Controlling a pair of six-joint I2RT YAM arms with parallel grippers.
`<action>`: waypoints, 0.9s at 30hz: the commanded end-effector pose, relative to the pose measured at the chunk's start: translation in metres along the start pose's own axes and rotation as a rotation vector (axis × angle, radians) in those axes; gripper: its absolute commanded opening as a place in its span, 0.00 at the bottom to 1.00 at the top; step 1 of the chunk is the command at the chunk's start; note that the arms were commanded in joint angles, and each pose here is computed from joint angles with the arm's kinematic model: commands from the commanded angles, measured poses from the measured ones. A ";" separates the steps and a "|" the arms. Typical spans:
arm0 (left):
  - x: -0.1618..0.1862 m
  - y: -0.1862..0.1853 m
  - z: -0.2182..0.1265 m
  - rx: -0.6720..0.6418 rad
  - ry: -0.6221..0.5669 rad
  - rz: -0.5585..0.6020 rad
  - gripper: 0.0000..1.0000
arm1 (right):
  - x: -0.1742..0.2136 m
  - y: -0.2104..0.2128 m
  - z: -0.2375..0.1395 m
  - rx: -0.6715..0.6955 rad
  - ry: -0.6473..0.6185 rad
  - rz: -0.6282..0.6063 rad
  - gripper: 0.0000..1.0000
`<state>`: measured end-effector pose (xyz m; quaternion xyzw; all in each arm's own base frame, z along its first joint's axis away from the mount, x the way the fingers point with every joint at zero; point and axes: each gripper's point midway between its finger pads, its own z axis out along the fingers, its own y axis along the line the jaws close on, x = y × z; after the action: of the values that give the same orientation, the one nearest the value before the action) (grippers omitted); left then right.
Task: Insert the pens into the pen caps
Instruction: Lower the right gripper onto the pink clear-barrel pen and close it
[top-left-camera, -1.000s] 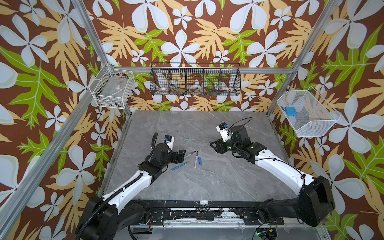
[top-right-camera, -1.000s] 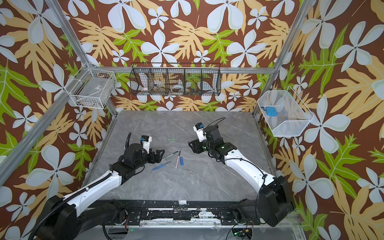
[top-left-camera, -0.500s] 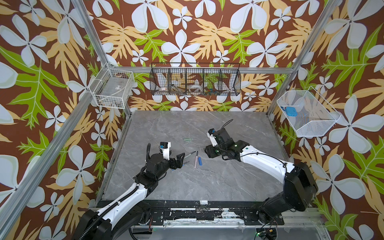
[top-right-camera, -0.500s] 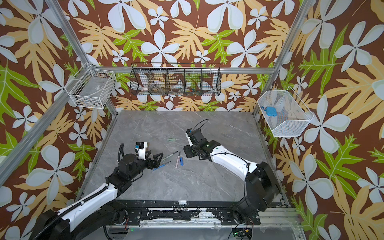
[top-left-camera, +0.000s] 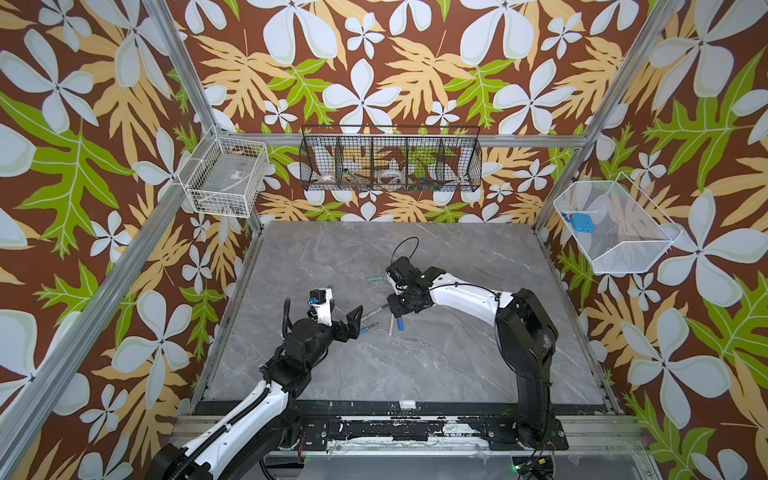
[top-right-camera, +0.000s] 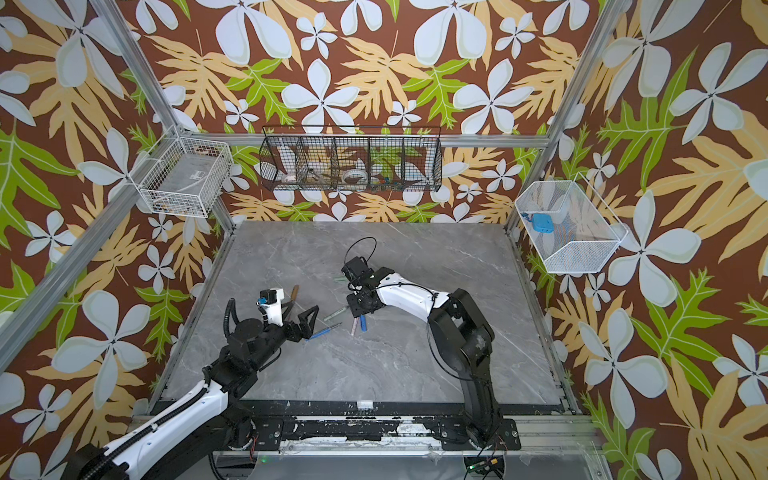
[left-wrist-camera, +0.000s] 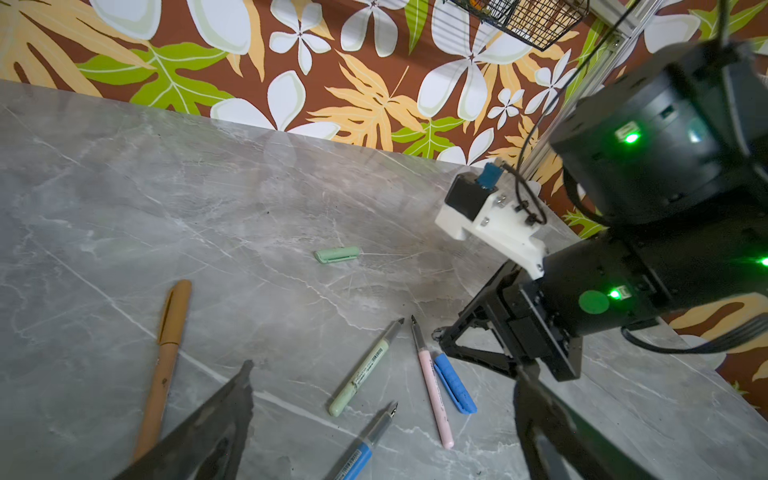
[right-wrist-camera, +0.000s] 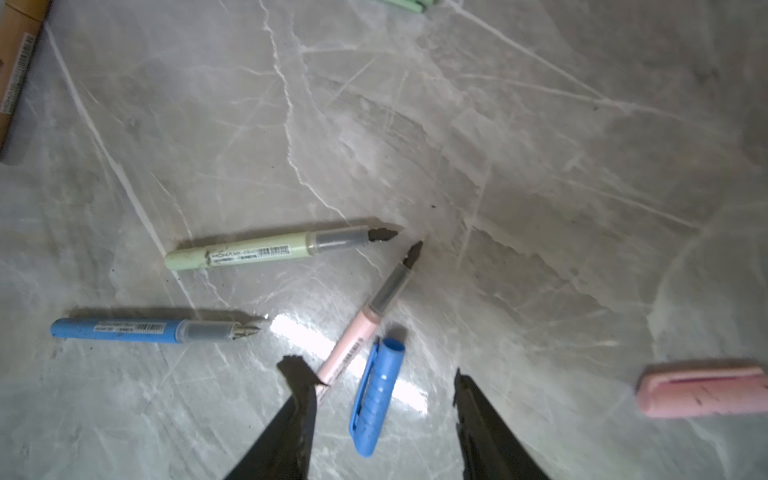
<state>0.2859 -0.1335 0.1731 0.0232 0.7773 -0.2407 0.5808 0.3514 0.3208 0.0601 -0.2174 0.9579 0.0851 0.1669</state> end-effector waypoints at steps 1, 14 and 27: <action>-0.011 0.000 0.000 -0.005 -0.057 0.001 0.98 | 0.011 0.000 0.009 0.011 0.073 -0.008 0.51; 0.003 0.006 0.011 -0.025 -0.005 -0.002 0.98 | 0.007 0.001 0.031 0.019 0.102 -0.037 0.49; 0.010 0.009 0.016 -0.046 0.027 0.008 0.98 | 0.012 0.003 0.042 0.014 0.139 -0.052 0.32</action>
<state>0.2958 -0.1343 0.1450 0.0182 0.8032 -0.2198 0.5535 0.3556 0.3299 0.0207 -0.2454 0.9606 0.0618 0.1146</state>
